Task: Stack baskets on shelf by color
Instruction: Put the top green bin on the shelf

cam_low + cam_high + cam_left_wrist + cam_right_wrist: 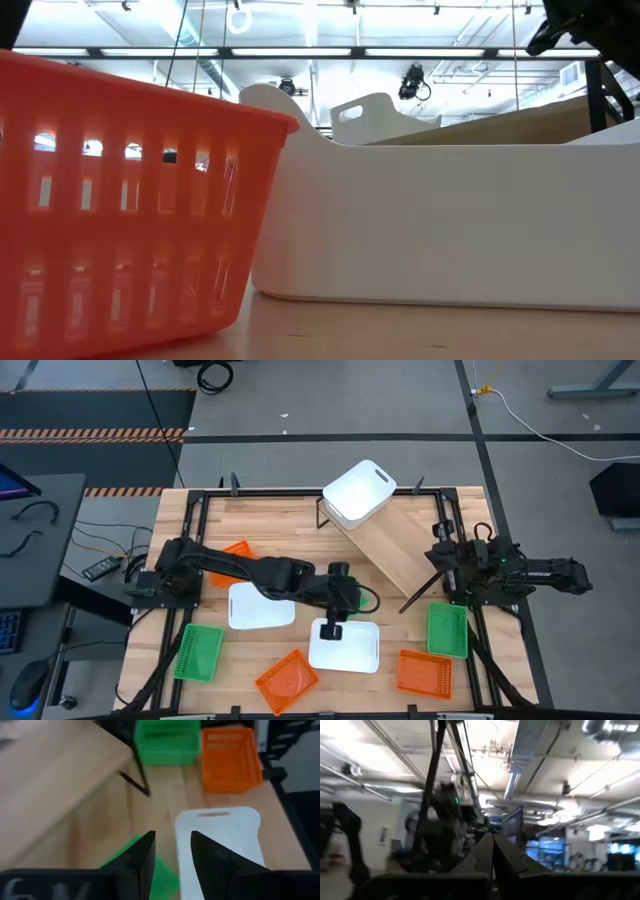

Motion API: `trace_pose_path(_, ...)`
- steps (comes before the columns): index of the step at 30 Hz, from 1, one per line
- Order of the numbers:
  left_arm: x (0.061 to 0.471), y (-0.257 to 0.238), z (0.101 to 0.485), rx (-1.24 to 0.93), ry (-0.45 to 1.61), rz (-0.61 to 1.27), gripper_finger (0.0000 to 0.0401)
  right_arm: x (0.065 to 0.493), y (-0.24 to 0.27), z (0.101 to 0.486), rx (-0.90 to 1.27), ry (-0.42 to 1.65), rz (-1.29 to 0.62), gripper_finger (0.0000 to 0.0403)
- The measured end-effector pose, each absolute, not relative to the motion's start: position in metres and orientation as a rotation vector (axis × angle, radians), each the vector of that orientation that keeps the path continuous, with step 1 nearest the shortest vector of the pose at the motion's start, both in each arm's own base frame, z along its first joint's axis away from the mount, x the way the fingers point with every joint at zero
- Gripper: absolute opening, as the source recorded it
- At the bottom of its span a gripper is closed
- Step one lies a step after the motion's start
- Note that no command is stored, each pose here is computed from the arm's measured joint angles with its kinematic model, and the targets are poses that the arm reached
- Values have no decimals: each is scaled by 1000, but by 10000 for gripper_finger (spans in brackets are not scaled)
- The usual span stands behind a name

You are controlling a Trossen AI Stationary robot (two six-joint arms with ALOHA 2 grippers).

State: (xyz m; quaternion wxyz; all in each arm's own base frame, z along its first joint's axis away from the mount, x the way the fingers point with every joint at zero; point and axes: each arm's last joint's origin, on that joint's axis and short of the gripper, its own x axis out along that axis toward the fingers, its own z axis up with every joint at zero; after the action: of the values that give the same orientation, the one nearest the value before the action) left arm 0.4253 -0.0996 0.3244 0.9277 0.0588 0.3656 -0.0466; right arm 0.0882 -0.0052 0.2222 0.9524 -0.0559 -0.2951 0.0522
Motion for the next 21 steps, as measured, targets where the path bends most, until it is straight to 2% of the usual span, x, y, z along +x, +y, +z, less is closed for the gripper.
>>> trace_pose_path(4,414,-89,288,151,817,-37,132,90,-5,220,-59,-564,133,15)
trace_pose_path(9,371,-62,302,100,714,47,132,96,-8,210,-26,-455,76,15)
trace_pose_path(16,295,-34,300,25,752,180,132,103,-11,219,-6,-296,-13,17)
trace_pose_path(21,268,-32,285,-8,731,236,133,113,-10,233,-22,-168,-37,43)
